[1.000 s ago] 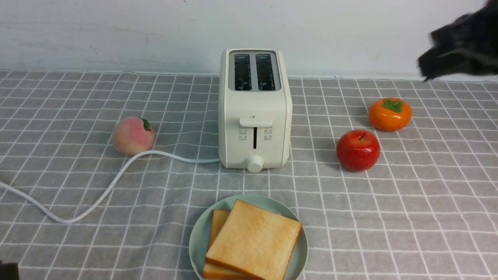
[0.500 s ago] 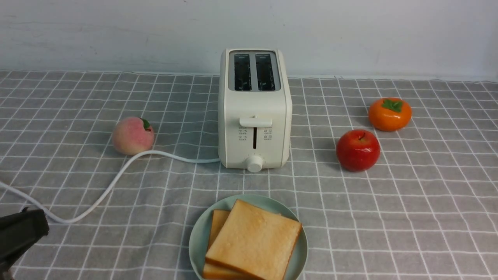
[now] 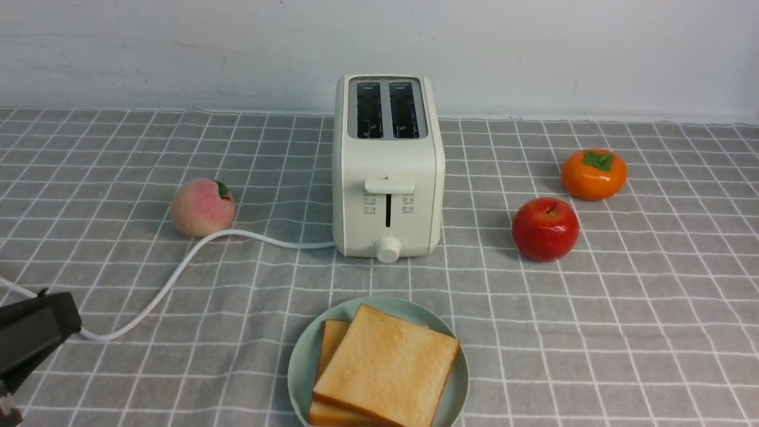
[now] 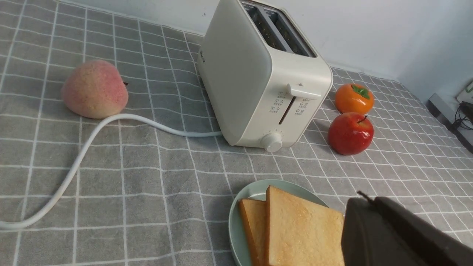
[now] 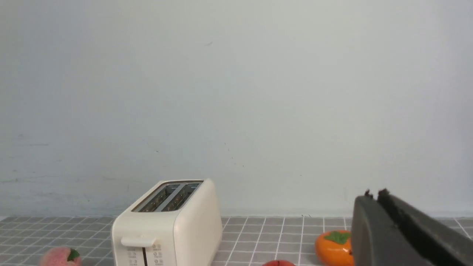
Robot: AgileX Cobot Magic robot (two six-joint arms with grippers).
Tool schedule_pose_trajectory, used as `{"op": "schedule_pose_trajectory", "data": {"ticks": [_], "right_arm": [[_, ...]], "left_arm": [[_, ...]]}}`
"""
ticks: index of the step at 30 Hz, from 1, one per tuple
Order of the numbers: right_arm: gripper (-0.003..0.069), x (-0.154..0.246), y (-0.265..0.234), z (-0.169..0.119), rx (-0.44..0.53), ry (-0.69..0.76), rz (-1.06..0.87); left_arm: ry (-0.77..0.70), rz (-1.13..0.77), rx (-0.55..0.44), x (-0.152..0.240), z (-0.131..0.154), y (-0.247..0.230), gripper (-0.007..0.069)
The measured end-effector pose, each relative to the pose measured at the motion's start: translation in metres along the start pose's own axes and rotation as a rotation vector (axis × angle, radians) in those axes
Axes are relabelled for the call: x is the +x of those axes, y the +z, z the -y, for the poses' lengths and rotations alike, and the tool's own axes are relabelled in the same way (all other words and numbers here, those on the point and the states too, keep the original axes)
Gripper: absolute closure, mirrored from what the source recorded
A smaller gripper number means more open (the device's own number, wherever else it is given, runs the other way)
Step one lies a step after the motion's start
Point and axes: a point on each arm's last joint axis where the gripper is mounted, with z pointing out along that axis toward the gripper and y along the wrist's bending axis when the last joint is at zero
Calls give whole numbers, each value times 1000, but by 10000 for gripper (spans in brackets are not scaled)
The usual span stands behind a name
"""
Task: Take toasted bread from bread machine on grey coffee table place on plate.
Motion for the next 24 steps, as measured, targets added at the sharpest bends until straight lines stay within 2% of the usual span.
{"op": "schedule_pose_trajectory", "data": {"ticks": [17, 20, 24], "right_arm": [[629, 1, 0, 0, 4, 0, -11], [625, 1, 0, 0, 5, 1, -12], [620, 1, 0, 0, 5, 1, -14]], "left_arm": [[27, -6, -15, 4, -3, 2, 627], [74, -2, -37, 14, -11, 4, 625], [56, 59, -72, 37, -28, 0, 622]]}}
